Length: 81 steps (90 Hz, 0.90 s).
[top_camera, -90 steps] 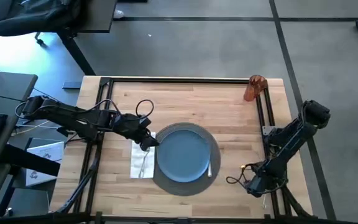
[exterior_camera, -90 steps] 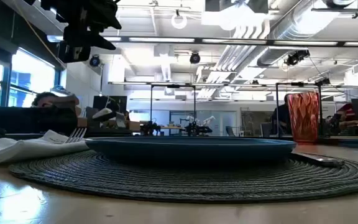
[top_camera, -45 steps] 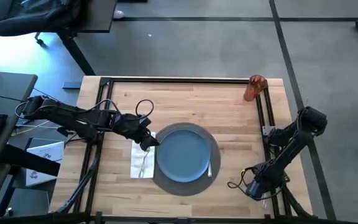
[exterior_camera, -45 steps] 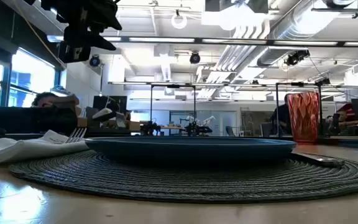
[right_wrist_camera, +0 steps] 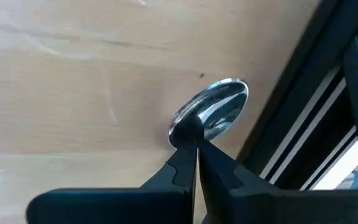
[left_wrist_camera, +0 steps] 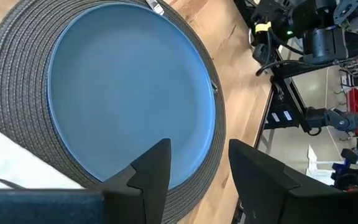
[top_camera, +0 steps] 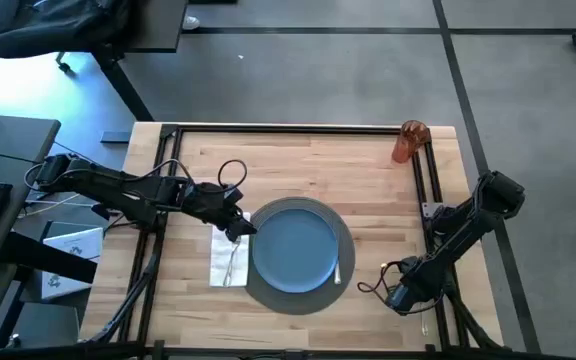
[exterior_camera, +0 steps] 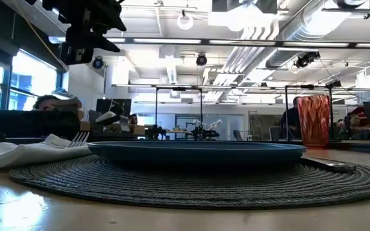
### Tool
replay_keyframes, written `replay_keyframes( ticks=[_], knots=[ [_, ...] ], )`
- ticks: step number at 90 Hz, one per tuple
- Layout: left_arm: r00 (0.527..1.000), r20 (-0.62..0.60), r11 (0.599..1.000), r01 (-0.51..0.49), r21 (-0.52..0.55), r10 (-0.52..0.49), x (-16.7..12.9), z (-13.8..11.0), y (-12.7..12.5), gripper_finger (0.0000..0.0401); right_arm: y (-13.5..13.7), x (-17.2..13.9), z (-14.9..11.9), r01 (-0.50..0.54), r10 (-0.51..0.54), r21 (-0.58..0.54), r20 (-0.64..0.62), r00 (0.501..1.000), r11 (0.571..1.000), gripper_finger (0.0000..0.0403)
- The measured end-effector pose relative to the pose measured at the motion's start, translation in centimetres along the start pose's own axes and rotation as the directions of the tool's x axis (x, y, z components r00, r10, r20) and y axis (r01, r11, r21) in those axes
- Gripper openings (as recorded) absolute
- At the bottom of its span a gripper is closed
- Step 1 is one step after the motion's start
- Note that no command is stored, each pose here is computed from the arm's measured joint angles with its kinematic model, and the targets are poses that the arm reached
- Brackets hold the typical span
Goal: Set table place
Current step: Put the silver spoon on the table mat to the right side of the silver table knife
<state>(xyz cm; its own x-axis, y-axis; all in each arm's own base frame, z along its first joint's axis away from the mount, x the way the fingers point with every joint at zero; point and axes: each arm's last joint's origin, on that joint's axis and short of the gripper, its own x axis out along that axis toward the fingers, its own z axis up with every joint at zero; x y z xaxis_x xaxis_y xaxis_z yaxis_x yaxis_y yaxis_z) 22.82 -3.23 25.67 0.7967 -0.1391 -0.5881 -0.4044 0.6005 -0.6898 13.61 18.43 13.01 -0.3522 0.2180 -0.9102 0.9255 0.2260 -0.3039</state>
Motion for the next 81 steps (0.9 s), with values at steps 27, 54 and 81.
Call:
replay_keyframes(
  ticks=[27,54,81],
  knots=[
    [1.0,0.0,1.0,0.001,0.008,-0.001,0.0,0.0,0.0,0.0146,0.7,-3.0,-0.6,-0.064,0.063,-0.062,-0.026,0.998,0.996,0.0],
    [1.0,0.01,1.0,-0.005,0.008,0.005,0.0,0.0,0.0,0.0146,-0.6,-1.7,-2.9,-0.088,0.083,-0.058,-0.08,0.993,0.994,0.0065],
    [1.0,0.01,1.0,-0.006,0.006,0.006,0.0,0.0,0.0,0.0146,-0.7,0.2,-0.6,-0.059,0.057,-0.031,-0.056,0.997,0.998,0.009]
  ],
)
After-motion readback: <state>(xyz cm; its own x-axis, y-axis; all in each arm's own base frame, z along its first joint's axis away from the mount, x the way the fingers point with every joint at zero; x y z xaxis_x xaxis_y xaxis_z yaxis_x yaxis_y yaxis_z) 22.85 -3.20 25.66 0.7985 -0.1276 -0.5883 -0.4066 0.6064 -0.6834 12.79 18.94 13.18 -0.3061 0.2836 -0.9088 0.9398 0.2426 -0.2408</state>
